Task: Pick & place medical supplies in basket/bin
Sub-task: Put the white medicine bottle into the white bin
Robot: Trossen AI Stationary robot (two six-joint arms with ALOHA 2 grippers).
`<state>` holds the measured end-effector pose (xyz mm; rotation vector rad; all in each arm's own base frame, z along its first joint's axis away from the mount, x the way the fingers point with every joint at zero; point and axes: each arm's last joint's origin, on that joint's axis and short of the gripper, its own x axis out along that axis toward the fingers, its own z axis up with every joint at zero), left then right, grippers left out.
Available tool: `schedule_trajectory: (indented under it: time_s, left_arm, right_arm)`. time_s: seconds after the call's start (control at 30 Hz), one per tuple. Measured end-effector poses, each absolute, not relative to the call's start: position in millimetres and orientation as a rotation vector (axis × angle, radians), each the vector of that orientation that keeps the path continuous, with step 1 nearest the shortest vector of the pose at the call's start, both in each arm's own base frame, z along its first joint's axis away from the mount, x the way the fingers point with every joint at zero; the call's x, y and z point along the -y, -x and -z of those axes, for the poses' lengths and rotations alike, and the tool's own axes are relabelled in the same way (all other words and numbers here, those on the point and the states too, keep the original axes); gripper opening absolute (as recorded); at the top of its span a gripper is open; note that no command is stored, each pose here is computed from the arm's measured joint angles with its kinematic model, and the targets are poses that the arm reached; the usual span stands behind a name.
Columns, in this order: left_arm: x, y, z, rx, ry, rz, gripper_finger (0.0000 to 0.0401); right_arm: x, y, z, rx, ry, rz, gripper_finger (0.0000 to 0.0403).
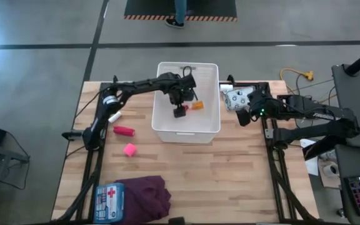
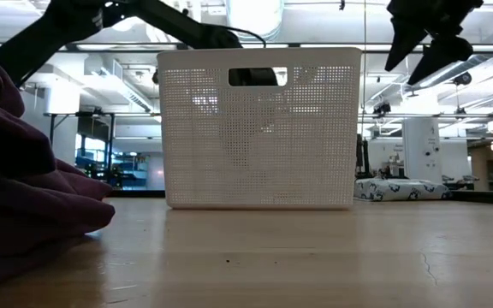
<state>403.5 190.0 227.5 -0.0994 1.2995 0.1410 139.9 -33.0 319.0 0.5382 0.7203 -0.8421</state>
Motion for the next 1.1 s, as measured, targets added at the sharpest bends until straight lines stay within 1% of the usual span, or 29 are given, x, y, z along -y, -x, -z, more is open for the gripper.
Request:
schedule_trajectory:
  time_s: [0.07, 0.13, 0.23, 0.37, 0.5, 0.57, 0.67, 0.77, 0.87, 0.97, 1.1]
  left_arm:
    - [-186, -403, -229, -1.306, 0.096, -0.134, 0.0291]
    - [-181, -399, -246, -1.271, 0.086, -0.135, 0.0294]
    - [-167, -387, -301, -1.115, 0.031, -0.154, 0.0295]
    - [-147, -354, -371, -0.882, 0.002, -0.205, 0.0295]
    - [-130, -315, -419, -0.683, 0.048, -0.269, 0.0296]
    - [-122, -296, -434, -0.591, 0.078, -0.293, 0.0296]
    - [-113, -273, -440, -0.494, 0.125, -0.318, 0.0296]
    - [-104, -254, -434, -0.419, 0.195, -0.336, 0.0296]
    - [-97, -236, -427, -0.339, 0.265, -0.35, 0.0296]
    - [-91, -223, -417, -0.277, 0.318, -0.358, 0.0296]
    - [-86, -211, -410, -0.187, 0.353, -0.355, 0.0296]
  right_arm:
    - [33, -142, -317, -0.748, -0.519, 0.825, 0.0359]
    - [37, -147, -315, -0.778, -0.486, 0.824, 0.0359]
    - [54, -156, -312, -0.848, -0.419, 0.865, 0.0359]
    - [93, -172, -317, -0.937, -0.327, 0.892, 0.0359]
    - [146, -192, -316, -1.023, -0.309, 0.8, 0.0359]
    - [174, -197, -308, -1.1, -0.29, 0.788, 0.0359]
    - [212, -207, -298, -1.2, -0.249, 0.764, 0.0359]
    - [239, -221, -290, -1.286, -0.209, 0.711, 0.0359]
    - [259, -232, -270, -1.412, -0.198, 0.646, 0.0359]
    - [273, -238, -258, -1.454, -0.193, 0.623, 0.0359]
    - [289, -237, -245, -1.453, -0.189, 0.603, 0.0359]
